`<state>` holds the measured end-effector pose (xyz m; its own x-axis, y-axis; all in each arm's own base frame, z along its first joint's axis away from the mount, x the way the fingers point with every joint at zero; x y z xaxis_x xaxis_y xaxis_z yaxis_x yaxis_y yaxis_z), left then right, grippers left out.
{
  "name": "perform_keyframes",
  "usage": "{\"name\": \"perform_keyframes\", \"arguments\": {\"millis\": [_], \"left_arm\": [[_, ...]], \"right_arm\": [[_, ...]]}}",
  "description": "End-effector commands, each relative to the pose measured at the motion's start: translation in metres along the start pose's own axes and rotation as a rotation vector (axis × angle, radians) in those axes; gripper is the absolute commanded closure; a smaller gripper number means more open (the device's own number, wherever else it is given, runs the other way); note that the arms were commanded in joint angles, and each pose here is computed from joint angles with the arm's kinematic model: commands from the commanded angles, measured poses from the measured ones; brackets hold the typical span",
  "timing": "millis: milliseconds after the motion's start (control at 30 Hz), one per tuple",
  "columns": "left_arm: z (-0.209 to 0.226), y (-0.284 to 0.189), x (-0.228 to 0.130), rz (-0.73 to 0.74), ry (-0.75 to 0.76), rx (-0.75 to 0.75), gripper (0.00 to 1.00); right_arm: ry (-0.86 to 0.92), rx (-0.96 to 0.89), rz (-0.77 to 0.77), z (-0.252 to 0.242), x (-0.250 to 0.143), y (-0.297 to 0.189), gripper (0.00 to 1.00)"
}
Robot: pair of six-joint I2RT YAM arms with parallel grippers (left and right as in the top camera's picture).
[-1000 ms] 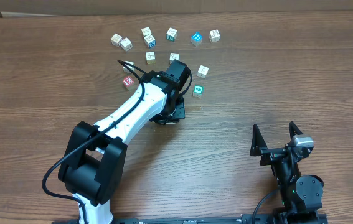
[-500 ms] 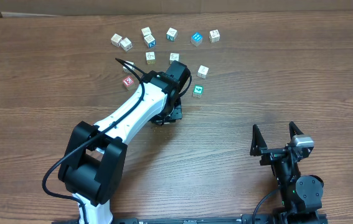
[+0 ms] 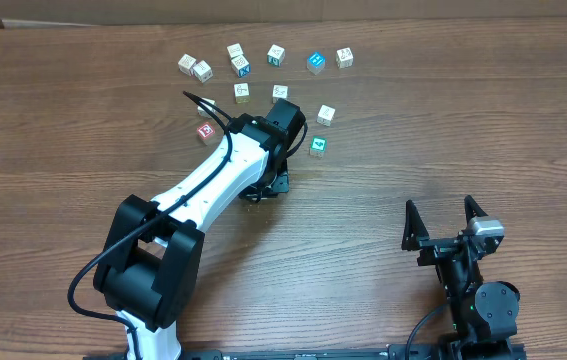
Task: Form a horizontal line
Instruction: 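Carry the S block toward the front-center of the table, then lower the S block onto the table and open the left gripper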
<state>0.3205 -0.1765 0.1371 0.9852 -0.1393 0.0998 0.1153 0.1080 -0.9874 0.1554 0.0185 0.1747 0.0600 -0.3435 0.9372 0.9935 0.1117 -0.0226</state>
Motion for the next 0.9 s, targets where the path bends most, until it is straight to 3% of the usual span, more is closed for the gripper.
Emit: {"name": "perform_keyframes", "arguments": {"millis": [0,367,633,867], "left_arm": [[0.008,-0.004,-0.001,-0.039,-0.064,0.09,0.95],[0.013,0.0,-0.005,-0.001,-0.091,0.08,0.89],[0.035,0.01,-0.007,0.052,-0.116,0.077,0.93],[0.037,0.02,-0.009,0.072,-0.041,0.014,0.92]], "right_arm": [[-0.004,-0.005,-0.004,-0.001,-0.002,0.0,0.0],[-0.005,-0.005,-0.004,-0.001,-0.002,0.0,0.0],[-0.005,-0.005,-0.004,-0.001,-0.002,0.0,0.0],[-0.004,-0.005,-0.004,-0.001,-0.002,0.0,0.0]]}}
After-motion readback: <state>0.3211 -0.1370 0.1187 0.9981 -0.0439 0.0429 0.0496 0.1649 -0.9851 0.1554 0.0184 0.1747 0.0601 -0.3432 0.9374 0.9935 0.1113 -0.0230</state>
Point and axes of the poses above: each gripper's point midway between its finger pads, its own y axis out along the fingers, its own z axis along the line the jaws close on, x = y × z, the point moved 9 cm from there along -y, back along the fingers, and after that the axes turned 13 degrees about y, right-handed, at the moved point
